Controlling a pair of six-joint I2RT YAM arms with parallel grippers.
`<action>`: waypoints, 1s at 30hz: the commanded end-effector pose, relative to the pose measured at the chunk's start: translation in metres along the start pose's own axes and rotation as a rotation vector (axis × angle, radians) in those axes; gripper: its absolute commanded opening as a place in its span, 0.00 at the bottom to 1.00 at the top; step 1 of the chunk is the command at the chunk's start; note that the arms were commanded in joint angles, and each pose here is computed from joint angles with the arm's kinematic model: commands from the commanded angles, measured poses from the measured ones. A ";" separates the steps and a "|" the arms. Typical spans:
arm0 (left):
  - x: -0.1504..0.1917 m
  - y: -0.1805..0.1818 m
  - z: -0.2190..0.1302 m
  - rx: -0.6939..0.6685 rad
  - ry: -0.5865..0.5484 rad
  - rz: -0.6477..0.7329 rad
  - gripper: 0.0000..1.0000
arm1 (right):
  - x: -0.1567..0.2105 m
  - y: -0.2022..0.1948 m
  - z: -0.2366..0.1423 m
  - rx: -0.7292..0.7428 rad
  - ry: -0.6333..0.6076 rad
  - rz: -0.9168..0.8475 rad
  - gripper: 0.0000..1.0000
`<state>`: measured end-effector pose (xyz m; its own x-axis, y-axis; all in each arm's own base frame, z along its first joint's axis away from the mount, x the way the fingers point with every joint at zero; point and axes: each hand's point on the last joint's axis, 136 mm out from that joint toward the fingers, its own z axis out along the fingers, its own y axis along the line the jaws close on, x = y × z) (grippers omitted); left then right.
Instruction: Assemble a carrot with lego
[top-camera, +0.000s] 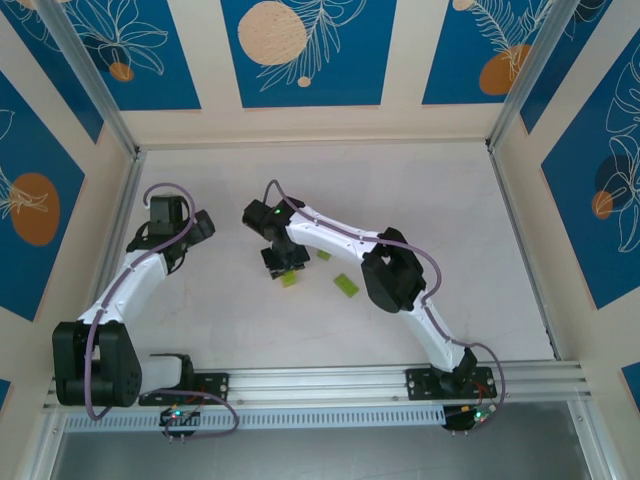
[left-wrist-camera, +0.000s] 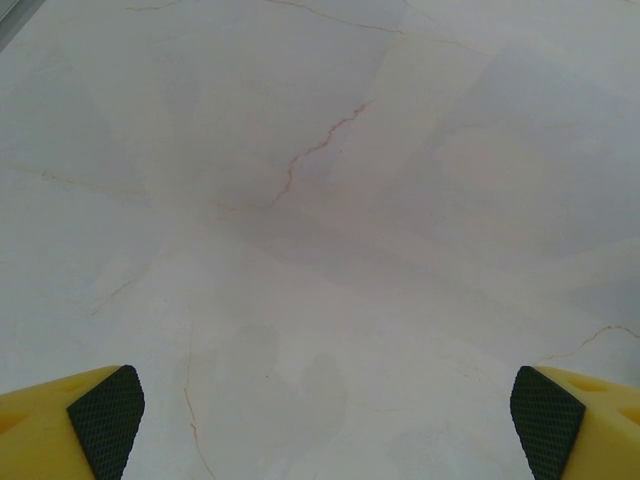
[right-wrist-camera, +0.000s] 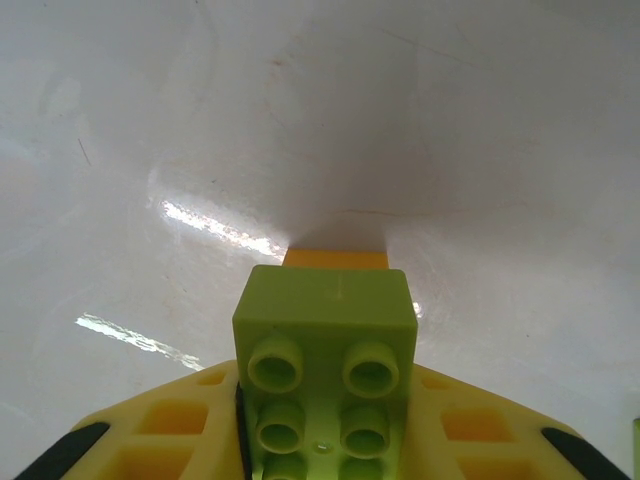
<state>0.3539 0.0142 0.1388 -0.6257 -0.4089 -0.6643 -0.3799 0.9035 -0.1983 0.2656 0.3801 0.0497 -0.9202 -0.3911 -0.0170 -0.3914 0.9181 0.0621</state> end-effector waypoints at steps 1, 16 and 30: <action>-0.014 -0.003 -0.008 0.020 -0.035 -0.016 0.97 | 0.064 -0.021 0.097 0.121 0.299 0.008 0.32; -0.014 -0.003 -0.008 0.014 -0.035 -0.013 0.97 | 0.030 -0.022 0.028 0.106 0.123 -0.507 0.33; -0.015 -0.002 -0.010 0.007 -0.034 -0.009 0.97 | 0.044 0.001 0.008 -0.044 0.082 -0.741 0.45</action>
<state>0.3538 0.0144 0.1387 -0.6261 -0.4087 -0.6640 -0.3804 0.9035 -0.1975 0.2390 0.3650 0.0400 -0.4415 -0.8972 -0.0084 -0.8966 0.4408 0.0422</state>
